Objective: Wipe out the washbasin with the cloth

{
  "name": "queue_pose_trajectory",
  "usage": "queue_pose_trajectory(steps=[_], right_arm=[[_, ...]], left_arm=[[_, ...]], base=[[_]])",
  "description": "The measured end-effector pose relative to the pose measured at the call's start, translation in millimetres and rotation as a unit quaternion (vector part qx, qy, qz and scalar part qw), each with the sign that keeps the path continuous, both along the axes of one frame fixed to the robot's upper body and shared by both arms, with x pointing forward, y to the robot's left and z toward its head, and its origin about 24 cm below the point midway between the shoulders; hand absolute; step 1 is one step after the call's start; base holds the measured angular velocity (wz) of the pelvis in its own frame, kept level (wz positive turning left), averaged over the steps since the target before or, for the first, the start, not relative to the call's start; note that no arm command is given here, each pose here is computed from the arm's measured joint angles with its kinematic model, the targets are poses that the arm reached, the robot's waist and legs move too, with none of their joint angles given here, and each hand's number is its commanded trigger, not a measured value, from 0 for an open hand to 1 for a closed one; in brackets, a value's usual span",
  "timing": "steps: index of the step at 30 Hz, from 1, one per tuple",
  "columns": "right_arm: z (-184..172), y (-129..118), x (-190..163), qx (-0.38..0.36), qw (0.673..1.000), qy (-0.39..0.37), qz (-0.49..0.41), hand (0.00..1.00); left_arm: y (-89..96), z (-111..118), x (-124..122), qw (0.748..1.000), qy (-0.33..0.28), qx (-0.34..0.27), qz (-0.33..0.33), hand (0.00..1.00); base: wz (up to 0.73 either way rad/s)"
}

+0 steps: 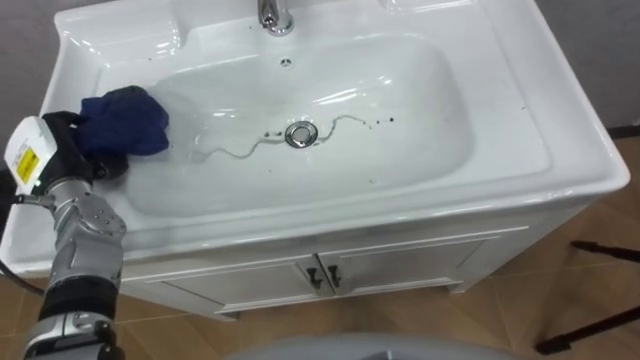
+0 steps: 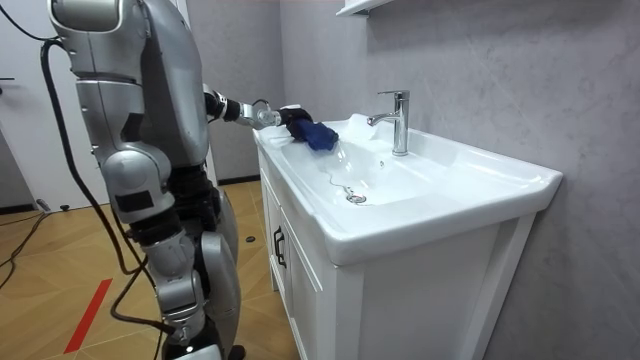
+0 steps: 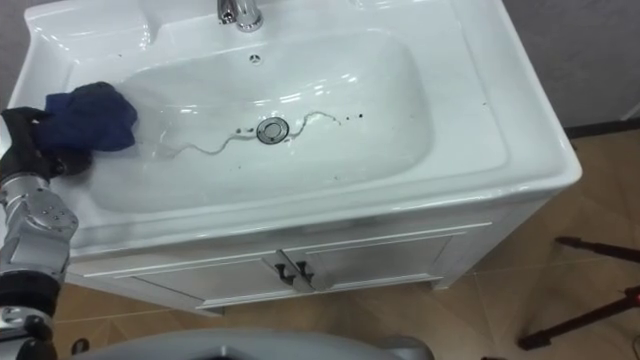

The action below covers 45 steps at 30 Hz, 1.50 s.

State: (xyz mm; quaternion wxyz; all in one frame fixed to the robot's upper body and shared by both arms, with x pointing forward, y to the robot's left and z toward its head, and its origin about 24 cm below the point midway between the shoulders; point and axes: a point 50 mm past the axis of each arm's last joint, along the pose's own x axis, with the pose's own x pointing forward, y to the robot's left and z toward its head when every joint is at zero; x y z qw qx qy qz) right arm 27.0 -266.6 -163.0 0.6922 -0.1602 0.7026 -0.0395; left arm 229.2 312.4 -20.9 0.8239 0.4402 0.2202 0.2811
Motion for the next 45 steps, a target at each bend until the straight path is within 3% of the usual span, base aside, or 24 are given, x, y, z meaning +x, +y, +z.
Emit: queue_pose_trajectory(steps=[10, 19, 25, 31, 34, 39, 42, 45], right_arm=[[-1.1, 7.1, 13.8, 0.02, 0.998, -0.051, -0.019, 0.0], [-1.2, 7.6, 17.6, 0.012, 0.998, -0.066, -0.005, 0.0], [-1.3, 7.3, 15.8, 0.015, 0.998, -0.065, 0.005, 0.0], [-1.0, 7.2, 17.2, 0.023, 0.998, -0.061, 0.025, 0.0], [-0.9, 6.1, 14.7, 0.023, 0.998, -0.058, 0.024, 0.0], [-0.5, 6.0, 17.6, 0.024, 0.998, -0.061, 0.025, 0.0], [-0.4, 6.0, 18.4, 0.028, 0.997, -0.061, 0.025, 0.0], [0.1, 4.6, 18.5, 0.029, 0.997, -0.06, 0.025, 0.0]], left_arm=[[-15.5, 38.7, 16.0, 0.995, -0.09, 0.033, -0.028, 1.0], [-44.1, 107.5, 25.3, 0.949, -0.276, 0.127, -0.078, 1.0], [-50.2, 121.1, 24.6, 0.935, -0.316, 0.134, -0.089, 1.0], [-58.2, 113.3, 26.3, 0.94, -0.287, 0.148, -0.111, 1.0], [-61.0, 93.4, 28.1, 0.95, -0.224, 0.17, -0.135, 1.0], [-66.6, 44.1, 20.2, 0.971, -0.073, 0.139, -0.179, 1.0], [-65.6, 29.2, 17.5, 0.973, -0.012, 0.128, -0.191, 1.0], [-64.4, 25.9, 16.9, 0.974, 0.011, 0.121, -0.193, 1.0]], base=[[0.09], [0.05], [-0.05], [-0.04], [-0.03], [-0.01], [0.0], [-0.04]])
